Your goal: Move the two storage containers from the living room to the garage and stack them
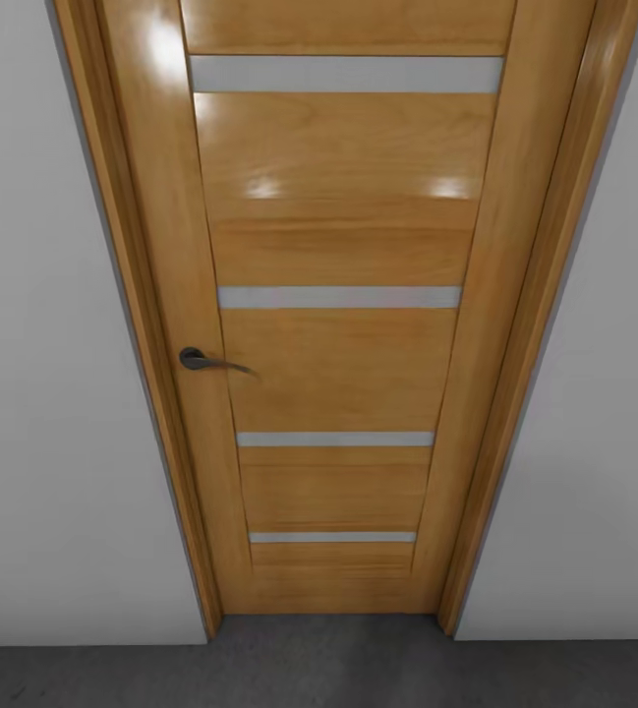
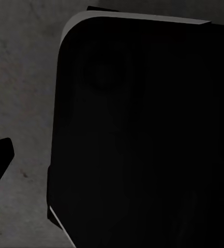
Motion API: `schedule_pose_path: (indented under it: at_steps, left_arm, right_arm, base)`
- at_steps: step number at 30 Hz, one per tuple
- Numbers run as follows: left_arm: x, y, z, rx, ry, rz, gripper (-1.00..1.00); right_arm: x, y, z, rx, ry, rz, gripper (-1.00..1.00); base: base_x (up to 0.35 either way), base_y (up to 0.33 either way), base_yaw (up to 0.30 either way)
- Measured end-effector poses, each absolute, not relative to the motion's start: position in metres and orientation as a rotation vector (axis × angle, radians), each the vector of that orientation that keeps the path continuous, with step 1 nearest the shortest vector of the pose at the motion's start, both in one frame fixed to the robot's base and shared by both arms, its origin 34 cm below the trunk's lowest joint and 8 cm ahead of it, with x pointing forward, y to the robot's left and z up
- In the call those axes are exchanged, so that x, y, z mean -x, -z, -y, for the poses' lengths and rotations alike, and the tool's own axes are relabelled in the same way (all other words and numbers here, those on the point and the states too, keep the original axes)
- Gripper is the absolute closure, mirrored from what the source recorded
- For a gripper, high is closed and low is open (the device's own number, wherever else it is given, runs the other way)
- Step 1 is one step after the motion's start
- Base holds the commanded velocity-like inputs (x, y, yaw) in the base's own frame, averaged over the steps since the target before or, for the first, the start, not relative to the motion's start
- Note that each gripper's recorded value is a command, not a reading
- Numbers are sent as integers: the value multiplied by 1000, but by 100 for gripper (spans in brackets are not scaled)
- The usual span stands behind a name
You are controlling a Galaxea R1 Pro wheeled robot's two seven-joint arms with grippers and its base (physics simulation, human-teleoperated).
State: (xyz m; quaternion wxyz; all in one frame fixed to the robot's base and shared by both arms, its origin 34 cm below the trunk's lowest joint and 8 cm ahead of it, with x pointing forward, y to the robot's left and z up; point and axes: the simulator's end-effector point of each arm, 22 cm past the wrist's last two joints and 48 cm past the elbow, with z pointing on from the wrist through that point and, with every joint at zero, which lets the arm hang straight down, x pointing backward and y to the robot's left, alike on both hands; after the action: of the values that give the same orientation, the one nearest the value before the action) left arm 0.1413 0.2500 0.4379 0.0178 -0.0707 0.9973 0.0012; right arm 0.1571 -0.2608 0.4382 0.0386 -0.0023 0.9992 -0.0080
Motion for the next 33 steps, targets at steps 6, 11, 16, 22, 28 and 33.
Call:
schedule_pose_path:
  at_steps: [6, 11, 16, 22, 28, 33]
  left_arm:
    - [-141, -438, -252, 218, -7, -3098, -100]
    - [-141, -438, -252, 218, -7, -3098, -100]
    - [-142, -438, -252, 218, -8, -3098, -100]
    - [-142, -438, -252, 218, -8, -3098, -100]
    - [-141, -438, -252, 218, -8, -3098, -100]
    - [-142, -438, -252, 218, -8, -3098, -100]
  right_arm:
    - [-156, -438, 261, 7, 26, -3069, -100]
    - [-155, -438, 262, 7, 26, -3072, -100]
    - [-155, -438, 262, 7, 26, -3075, -100]
    - [-154, -438, 262, 6, 27, -3076, -100]
    - [-154, -438, 262, 6, 27, -3076, -100]
    - [-155, -438, 262, 7, 26, -3074, -100]
  base:
    - [170, -129, 0]
    - [155, -116, 0]
    - [26, -20, 0]
    - [3, -2, 0]
    - [0, 0, 0]
    - [0, 0, 0]
